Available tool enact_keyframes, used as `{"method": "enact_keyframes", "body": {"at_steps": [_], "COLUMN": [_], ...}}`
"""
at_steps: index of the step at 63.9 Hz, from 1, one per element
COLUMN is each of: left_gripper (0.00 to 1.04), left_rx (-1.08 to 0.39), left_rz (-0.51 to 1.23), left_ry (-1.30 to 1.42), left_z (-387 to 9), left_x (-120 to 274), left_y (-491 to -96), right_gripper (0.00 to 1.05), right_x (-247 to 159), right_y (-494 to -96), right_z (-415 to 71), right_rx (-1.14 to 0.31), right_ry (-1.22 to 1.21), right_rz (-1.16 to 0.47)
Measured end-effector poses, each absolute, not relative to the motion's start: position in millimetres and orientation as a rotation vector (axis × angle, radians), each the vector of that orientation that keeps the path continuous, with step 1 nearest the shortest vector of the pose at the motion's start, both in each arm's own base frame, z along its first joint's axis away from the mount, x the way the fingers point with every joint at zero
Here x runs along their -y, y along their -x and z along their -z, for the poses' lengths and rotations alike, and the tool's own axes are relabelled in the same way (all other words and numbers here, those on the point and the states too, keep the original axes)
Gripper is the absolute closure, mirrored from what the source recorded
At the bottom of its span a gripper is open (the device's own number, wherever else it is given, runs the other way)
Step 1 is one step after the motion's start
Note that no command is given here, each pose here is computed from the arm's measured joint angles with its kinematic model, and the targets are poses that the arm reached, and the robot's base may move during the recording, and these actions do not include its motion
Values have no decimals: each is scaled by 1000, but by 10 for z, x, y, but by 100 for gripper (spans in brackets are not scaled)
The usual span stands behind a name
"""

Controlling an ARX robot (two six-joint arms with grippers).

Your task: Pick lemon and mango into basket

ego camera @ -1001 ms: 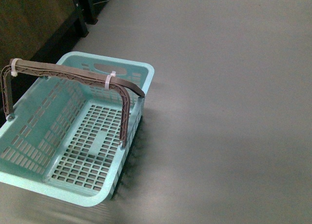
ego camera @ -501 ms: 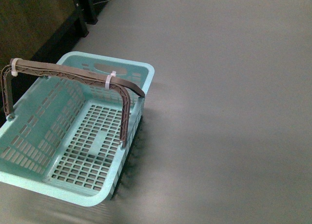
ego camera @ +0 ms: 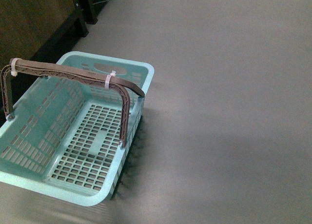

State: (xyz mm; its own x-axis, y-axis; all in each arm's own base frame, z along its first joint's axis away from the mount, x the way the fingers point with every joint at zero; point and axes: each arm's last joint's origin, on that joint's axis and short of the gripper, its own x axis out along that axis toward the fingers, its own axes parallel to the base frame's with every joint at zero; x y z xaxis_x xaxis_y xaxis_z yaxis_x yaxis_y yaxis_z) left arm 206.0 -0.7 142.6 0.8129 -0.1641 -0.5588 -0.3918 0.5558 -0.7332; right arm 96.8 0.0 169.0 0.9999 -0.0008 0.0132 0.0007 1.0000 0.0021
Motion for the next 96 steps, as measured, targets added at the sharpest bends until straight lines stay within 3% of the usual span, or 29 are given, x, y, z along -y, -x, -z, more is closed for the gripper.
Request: {"method": "enact_keyframes", "body": {"at_steps": [25, 58, 89, 96], "left_gripper": [7, 7, 81, 87], "left_rx": [-702, -735, -745, -753], "left_rz": [-354, -400, -443, -476], "left_ry": [1171, 1141, 1118, 1146], "left_z": [-924, -616, -508, -523], "left_x": [451, 653, 682, 683], "left_y": [-3280, -3804, -3981, -4001], "right_gripper": [9, 9, 9, 9], "right_x": [0, 0, 0, 0], "right_y": [-968, -968, -968, -968], "right_z": [-1690, -1690, -1690, -1690], "right_rx": [13, 13, 13, 13], "right_ry": [-2, -2, -2, -2], "right_rz": [0, 0, 0, 0]}}
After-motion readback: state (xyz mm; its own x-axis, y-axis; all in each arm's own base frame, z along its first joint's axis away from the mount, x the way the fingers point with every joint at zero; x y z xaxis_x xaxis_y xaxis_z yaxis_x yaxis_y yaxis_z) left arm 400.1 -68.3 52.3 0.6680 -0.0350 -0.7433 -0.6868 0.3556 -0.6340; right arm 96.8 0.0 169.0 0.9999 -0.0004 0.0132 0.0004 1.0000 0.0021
